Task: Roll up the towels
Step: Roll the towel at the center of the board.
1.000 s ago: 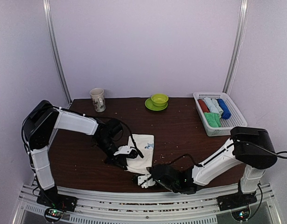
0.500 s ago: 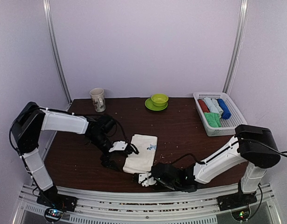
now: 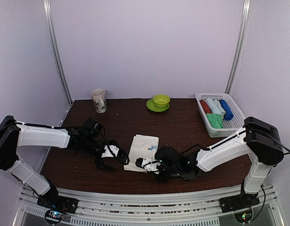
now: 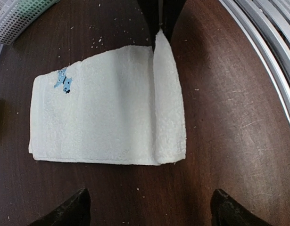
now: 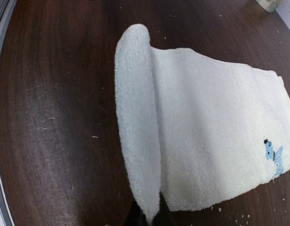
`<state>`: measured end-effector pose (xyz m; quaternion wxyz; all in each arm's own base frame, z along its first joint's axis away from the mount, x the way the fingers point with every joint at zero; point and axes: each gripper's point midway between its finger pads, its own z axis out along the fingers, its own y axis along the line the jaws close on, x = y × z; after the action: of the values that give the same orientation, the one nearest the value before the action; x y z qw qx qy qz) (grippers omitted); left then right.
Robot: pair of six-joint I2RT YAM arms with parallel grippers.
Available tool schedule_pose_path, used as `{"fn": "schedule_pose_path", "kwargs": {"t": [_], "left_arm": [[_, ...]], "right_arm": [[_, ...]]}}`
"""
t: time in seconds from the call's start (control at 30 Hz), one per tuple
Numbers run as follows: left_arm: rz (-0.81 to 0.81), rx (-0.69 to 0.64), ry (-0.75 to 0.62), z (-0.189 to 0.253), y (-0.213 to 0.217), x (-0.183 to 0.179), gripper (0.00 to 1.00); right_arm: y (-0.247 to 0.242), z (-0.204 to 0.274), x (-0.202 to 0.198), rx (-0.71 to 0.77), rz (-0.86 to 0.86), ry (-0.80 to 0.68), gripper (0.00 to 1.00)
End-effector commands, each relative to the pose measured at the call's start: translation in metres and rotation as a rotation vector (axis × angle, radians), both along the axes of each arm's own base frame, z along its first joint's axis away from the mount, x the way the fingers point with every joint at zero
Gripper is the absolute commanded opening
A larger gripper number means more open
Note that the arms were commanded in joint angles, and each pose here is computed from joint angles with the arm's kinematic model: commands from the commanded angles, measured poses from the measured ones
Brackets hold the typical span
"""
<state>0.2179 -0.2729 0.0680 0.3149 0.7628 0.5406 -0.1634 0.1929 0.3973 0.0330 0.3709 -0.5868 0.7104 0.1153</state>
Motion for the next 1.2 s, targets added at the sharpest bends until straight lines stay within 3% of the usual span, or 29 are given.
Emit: {"fn": "schedule_pose_path", "kwargs": {"t": [0.0, 0.57, 0.9, 1.0, 1.17], "left_arm": [[0.002, -0.038, -0.134, 0.010, -0.005, 0.015, 0.88], [-0.079, -0.030, -0.344, 0.001, -0.023, -0.009, 0.77], [-0.152, -0.058, -0.412, 0.010, -0.039, -0.022, 0.60], [-0.203, -0.044, -0.469, 0.005, -0.042, -0.032, 0.51], [-0.252, -0.017, -0.503, -0.005, -0.046, -0.039, 0.26]], "right_arm": [[0.002, -0.005, -0.008, 0.057, -0.011, 0.217, 0.00], [-0.004, -0.020, 0.008, 0.105, -0.091, 0.651, 0.00], [-0.017, -0.038, 0.020, 0.114, -0.178, 0.858, 0.00], [-0.020, -0.045, 0.023, 0.099, -0.197, 0.881, 0.00], [-0.017, -0.043, 0.026, 0.113, -0.195, 0.906, 0.00]]}}
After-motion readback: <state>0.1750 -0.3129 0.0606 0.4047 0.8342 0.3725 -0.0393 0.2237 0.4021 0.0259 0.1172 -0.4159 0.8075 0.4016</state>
